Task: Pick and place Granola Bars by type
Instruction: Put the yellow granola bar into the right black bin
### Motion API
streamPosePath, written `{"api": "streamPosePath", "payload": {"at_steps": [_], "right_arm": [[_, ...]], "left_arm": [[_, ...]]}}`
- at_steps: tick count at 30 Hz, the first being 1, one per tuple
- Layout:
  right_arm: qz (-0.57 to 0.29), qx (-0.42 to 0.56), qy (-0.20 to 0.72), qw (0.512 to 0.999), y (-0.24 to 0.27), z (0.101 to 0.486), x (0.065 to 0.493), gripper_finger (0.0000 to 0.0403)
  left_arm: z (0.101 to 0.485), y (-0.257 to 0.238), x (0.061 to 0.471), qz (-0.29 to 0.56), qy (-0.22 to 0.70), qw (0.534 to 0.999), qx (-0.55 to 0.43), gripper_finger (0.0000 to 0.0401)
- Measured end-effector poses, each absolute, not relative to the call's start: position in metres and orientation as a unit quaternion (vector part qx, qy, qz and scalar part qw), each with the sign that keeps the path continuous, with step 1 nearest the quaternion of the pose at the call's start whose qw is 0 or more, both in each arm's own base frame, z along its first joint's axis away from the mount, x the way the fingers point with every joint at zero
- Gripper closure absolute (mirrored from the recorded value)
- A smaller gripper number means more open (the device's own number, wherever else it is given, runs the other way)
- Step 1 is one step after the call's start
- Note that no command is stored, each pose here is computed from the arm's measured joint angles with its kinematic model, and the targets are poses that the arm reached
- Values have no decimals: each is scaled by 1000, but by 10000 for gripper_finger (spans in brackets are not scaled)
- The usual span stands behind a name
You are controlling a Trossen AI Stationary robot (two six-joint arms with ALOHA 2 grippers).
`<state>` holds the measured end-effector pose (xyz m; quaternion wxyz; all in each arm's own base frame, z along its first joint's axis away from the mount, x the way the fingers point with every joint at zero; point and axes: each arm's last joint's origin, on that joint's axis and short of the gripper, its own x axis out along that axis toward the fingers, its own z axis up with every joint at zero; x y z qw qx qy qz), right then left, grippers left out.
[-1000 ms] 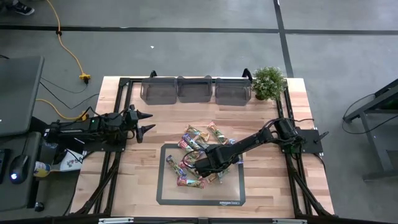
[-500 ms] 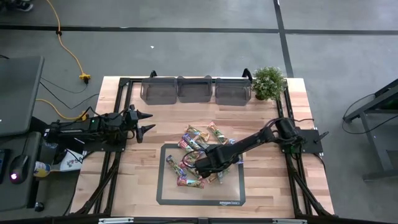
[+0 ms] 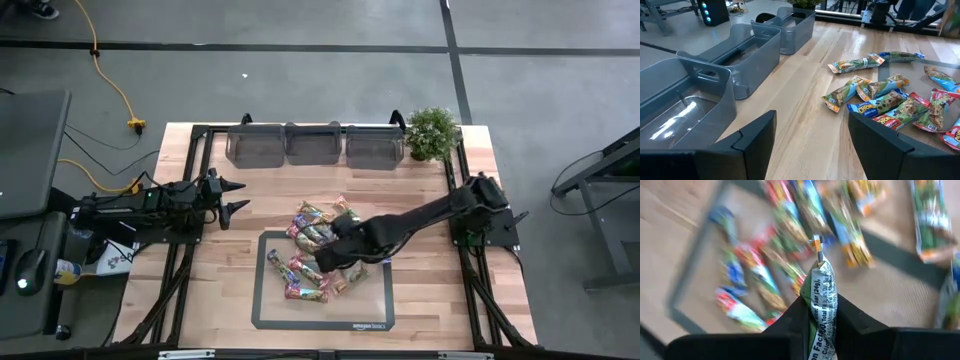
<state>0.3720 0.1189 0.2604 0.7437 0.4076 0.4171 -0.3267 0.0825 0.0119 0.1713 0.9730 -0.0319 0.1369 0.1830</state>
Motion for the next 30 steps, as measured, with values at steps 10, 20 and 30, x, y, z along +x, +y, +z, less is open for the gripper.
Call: {"api": "streamPosePath", "payload": {"at_steps": [10, 20, 30], "right_arm": [[-329, 359, 243, 839, 99, 314, 368, 356], [-393, 277, 146, 865, 46, 333, 382, 358], [-485, 216, 179, 829, -43, 329, 379, 359]], "left_arm": [[171, 12, 83, 183, 137, 973, -32, 158], [171, 12, 83, 183, 137, 973, -32, 158], [171, 12, 83, 183, 137, 973, -32, 158]]}}
